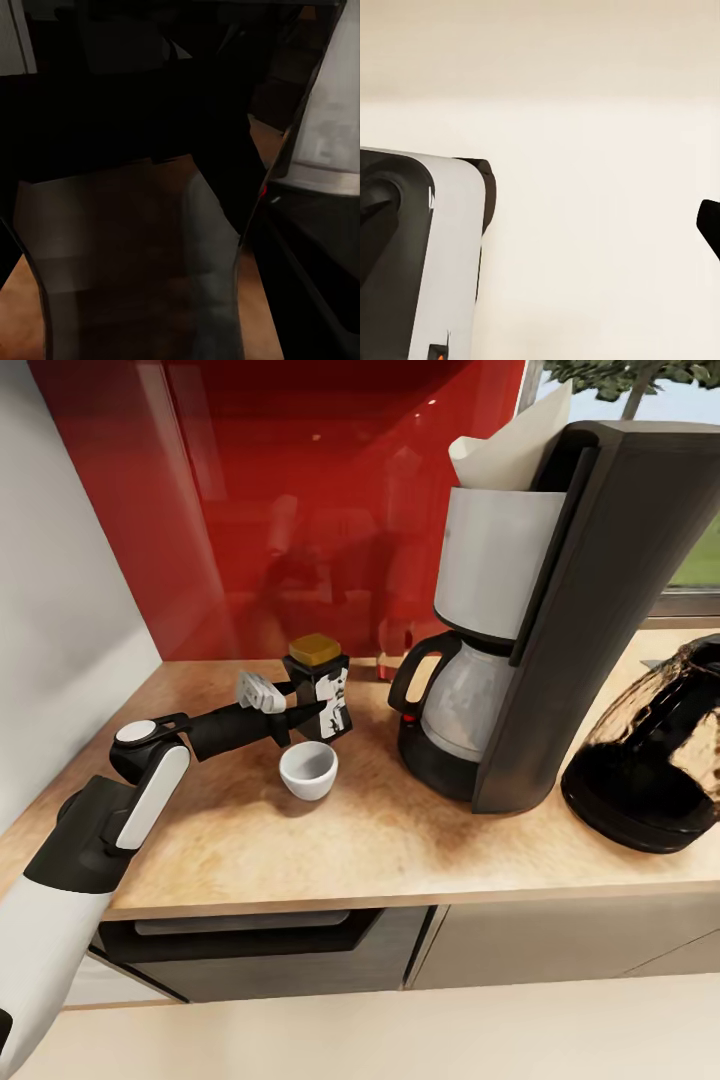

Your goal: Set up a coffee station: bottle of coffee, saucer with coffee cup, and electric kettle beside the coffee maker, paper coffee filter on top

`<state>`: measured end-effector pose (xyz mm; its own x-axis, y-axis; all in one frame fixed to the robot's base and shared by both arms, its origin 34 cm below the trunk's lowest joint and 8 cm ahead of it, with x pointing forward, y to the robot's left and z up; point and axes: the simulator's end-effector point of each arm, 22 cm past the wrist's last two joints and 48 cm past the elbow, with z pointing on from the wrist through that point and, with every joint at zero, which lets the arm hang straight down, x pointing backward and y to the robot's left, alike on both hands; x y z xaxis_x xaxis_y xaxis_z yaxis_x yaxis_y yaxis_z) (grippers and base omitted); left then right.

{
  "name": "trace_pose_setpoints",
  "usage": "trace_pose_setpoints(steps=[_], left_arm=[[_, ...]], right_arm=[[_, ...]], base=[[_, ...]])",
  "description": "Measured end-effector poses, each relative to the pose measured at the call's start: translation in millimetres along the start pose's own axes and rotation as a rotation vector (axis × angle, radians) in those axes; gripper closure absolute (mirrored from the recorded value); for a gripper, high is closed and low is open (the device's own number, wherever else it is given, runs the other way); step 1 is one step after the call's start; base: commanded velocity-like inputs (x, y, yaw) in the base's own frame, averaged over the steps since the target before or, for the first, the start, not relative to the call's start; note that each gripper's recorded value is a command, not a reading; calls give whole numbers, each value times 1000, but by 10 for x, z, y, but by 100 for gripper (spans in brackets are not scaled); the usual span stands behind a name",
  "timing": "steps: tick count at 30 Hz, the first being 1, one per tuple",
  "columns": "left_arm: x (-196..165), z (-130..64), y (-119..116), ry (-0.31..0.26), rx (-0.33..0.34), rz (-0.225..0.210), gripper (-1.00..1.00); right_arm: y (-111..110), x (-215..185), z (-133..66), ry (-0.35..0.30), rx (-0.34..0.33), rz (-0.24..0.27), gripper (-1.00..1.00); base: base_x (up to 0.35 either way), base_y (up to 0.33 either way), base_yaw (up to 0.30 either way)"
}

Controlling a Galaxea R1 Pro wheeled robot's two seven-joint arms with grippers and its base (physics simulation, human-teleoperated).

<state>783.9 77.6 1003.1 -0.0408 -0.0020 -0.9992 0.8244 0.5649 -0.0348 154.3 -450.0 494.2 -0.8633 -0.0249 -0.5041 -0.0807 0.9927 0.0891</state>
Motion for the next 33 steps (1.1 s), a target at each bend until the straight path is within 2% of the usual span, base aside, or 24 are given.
trace_pose_setpoints(steps=[33], left_arm=[[97, 11, 56, 7, -4, -14, 100]], right_arm=[[1, 38, -20, 16, 1, 3, -100]], base=[[14, 0, 0]])
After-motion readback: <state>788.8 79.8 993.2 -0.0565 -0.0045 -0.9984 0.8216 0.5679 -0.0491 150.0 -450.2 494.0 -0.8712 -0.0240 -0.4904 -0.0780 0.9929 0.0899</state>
